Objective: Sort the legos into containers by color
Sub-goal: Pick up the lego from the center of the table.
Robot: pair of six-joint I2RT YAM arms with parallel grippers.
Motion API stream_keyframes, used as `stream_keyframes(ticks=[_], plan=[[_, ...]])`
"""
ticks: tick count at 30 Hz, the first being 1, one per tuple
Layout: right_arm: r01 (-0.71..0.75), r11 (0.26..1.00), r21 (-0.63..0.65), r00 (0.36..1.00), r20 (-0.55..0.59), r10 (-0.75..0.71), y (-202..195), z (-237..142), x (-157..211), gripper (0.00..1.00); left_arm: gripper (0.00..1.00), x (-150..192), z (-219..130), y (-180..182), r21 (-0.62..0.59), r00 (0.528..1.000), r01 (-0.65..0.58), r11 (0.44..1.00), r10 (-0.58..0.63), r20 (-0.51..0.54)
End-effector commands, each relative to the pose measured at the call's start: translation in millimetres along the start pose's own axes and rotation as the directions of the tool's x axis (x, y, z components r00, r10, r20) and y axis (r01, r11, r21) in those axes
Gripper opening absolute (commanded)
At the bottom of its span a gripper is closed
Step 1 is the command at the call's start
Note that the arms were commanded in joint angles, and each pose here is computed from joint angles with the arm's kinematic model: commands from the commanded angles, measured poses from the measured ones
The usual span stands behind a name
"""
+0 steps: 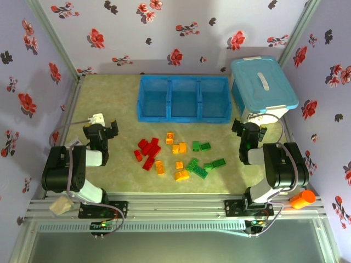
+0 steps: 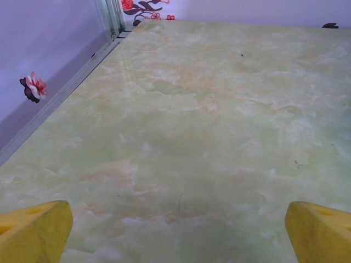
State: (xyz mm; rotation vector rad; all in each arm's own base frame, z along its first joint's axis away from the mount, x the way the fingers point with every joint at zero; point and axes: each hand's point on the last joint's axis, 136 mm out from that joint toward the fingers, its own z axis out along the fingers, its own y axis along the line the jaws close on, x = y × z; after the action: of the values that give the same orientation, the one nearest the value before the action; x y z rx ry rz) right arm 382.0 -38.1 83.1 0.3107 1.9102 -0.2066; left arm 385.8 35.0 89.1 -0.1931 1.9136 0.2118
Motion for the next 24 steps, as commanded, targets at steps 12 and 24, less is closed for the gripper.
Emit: stream_keyframes(ticks=[12,24], plan=[[-0.376,0.907,-0.188,0.908,-0.269,0.321,58.0,-82.8,-107.0,0.96,1.00,-129.8,-60.5,-33.0,-0.010,0.989,0.143,0.990,-0.143,-0.043],[-0.266,0.931,-0.250,0.920,-0.355,0.167,91.5,-114.1,-95.0,0.99,1.00,-101.8,-110.6,-86.5,0.177,0.959,0.110,0.978,-0.058,-0.278]])
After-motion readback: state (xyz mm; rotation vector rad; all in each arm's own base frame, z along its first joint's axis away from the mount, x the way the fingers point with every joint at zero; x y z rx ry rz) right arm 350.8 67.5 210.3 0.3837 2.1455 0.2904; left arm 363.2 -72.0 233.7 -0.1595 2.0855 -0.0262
